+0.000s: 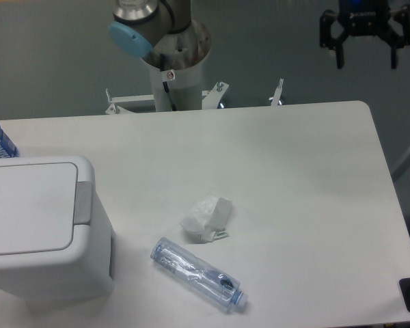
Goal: Open the trash can
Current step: 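Move the open gripper over to the white trash bin's lid edge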
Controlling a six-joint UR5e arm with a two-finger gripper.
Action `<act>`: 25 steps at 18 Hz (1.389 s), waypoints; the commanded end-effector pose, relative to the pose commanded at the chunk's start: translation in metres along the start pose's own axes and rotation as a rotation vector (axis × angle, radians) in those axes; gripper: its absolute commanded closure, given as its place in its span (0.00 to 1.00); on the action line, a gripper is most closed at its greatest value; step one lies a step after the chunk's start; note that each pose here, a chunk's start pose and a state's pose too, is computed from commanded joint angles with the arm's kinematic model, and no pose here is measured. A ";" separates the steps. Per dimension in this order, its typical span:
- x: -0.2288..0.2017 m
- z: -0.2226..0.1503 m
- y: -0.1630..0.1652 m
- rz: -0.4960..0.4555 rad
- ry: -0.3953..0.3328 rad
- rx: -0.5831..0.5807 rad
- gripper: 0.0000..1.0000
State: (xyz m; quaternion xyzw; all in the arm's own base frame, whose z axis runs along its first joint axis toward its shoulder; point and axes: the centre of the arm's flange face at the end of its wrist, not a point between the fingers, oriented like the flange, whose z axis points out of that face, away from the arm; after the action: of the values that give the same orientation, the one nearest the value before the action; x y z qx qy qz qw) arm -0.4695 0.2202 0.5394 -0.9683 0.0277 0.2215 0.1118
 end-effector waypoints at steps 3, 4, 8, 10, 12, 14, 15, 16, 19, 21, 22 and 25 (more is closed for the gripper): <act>0.001 0.000 -0.002 0.001 0.001 0.002 0.00; 0.003 0.000 -0.005 -0.012 0.002 0.005 0.00; 0.011 -0.008 -0.023 -0.225 0.003 0.037 0.00; 0.018 -0.011 -0.042 -0.307 0.009 0.056 0.00; 0.031 -0.012 -0.068 -0.362 0.028 0.074 0.00; 0.047 -0.013 -0.099 -0.408 0.050 0.099 0.00; 0.056 -0.013 -0.119 -0.418 0.054 0.120 0.00; 0.064 -0.011 -0.136 -0.436 0.050 0.140 0.00; 0.090 -0.008 -0.186 -0.515 0.066 0.193 0.00; 0.109 -0.007 -0.217 -0.540 0.092 0.227 0.00; 0.118 -0.004 -0.230 -0.537 0.104 0.241 0.00; 0.143 -0.003 -0.258 -0.518 0.139 0.262 0.00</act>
State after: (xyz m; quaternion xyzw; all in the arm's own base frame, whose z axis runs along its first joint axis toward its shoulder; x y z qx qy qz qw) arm -0.3126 0.4704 0.5328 -0.9333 -0.1844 0.1135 0.2865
